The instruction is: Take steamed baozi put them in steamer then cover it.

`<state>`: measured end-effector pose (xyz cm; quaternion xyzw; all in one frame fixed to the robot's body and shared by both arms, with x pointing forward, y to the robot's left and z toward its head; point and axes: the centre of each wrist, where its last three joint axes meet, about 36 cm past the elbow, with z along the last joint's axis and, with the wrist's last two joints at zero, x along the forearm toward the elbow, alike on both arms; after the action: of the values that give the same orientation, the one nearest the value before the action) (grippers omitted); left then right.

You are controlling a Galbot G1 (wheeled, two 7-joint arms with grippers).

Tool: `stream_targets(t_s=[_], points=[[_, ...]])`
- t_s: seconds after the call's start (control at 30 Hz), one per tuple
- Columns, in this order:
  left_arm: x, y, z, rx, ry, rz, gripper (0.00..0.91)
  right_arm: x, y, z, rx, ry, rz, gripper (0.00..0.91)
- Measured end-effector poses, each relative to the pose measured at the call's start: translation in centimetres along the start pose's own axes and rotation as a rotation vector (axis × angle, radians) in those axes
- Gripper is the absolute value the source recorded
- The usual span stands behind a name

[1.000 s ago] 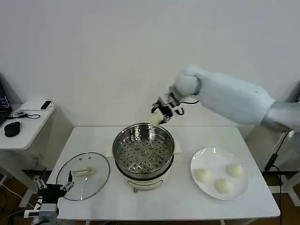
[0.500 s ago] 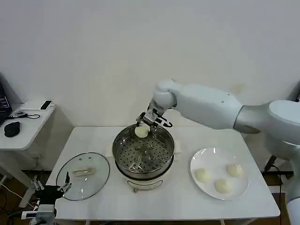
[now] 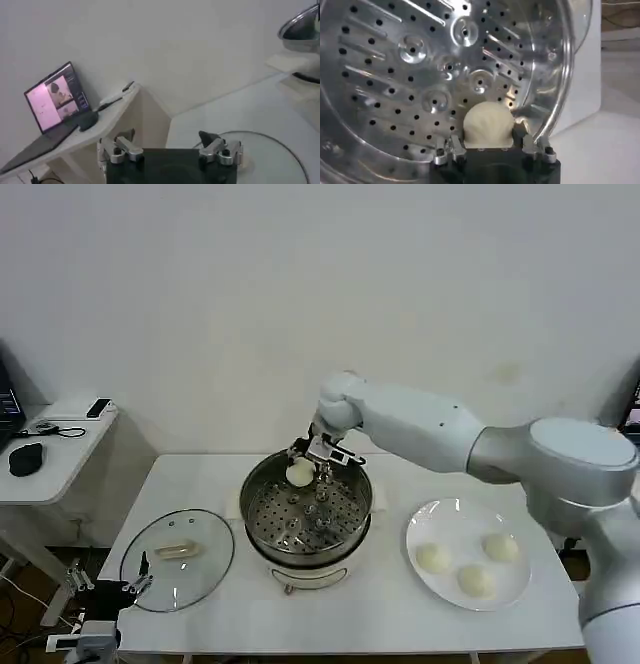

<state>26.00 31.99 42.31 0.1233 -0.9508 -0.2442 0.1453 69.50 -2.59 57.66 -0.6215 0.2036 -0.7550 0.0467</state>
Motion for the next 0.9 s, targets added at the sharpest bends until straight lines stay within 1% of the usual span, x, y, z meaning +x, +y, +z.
stream_targets(t_s=[0.03,0.07,0.1,0.13,0.3,0.43,0.53,0.63,0.73,0.9], points=[[0.0,0.0,0.0,0.0,0.0,0.0,0.907,-0.1,0.0,0.0,0.007,0.0,-0.001,0.645],[0.0,0.0,0.0,0.001,0.0,0.0,0.907,-0.2,0.0,0.0,0.013,-0.001,-0.001,0.725],[0.0,0.0,0.0,0.001,0.0,-0.001,0.907,-0.3,0.0,0.0,0.017,-0.002,-0.001,0.836],[0.0,0.0,0.0,0.001,0.0,-0.001,0.907,-0.3,0.0,0.0,0.021,-0.003,-0.001,0.907],[0.1,0.0,-0.1,0.005,-0.001,0.0,0.907,-0.1,0.2,0.1,0.023,-0.007,-0.003,0.907],[0.1,0.0,-0.2,0.007,-0.004,0.002,0.907,1.7,0.1,0.2,0.01,-0.009,0.011,0.907],[0.1,-0.1,-0.4,0.011,-0.011,0.007,0.907,3.4,0.1,0.2,-0.015,-0.014,0.032,0.907],[0.1,-0.2,-0.7,0.015,-0.018,0.014,0.907,5.5,0.5,0.1,-0.053,-0.021,0.056,0.907],[0.0,-0.2,-1.2,0.017,-0.027,0.022,0.907,7.8,1.5,0.1,-0.112,-0.018,0.082,0.907],[-0.1,0.0,-1.7,0.018,-0.04,0.035,0.907,12.0,5.0,0.6,-0.24,0.024,0.107,0.907]])
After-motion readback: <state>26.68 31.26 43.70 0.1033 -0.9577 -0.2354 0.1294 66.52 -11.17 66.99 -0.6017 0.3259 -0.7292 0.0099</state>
